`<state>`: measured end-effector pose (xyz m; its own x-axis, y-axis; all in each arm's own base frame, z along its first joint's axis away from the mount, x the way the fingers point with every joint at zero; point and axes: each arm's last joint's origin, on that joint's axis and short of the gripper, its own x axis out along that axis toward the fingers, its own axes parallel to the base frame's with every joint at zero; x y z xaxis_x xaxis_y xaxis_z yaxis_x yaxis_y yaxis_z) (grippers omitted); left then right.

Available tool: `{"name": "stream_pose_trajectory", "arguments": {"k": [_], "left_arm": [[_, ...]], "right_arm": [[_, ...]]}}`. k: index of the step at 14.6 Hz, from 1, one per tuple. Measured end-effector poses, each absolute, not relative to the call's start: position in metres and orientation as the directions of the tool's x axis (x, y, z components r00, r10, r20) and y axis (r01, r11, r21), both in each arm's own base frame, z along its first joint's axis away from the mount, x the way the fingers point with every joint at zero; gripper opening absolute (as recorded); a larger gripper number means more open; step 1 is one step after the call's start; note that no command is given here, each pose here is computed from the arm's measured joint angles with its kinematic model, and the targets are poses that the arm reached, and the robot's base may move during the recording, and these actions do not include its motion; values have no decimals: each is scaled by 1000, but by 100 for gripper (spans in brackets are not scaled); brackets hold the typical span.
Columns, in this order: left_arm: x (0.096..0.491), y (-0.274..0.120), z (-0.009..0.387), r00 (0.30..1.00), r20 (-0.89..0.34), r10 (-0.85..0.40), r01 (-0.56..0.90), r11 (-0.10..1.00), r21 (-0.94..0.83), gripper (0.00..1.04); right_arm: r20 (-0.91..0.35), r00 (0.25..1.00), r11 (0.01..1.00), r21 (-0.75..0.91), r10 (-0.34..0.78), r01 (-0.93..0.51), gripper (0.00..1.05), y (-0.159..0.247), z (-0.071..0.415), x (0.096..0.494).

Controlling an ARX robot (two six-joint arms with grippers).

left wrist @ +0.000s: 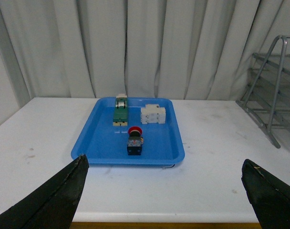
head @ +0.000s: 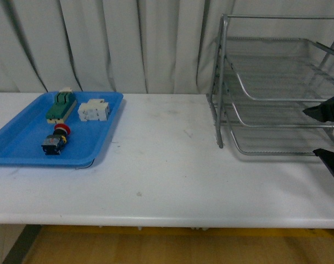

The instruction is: Place button on rack with both arms

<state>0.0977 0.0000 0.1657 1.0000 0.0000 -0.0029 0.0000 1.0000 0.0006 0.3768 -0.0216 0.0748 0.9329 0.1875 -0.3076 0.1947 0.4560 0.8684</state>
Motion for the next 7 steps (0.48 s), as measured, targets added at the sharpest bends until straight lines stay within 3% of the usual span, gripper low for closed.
{"name": "stream_pose_trajectory", "arguments": {"k": [2,7], "left_arm": [[98,0,166,1000,-3,0,0,1000,1,98],[98,0,166,1000,-3,0,0,1000,1,98]], "right_arm": [[-321,928,450,868,190,208,98,-18,71,390],[-338,931,432,867,140,249,50,-8,52,420]]}}
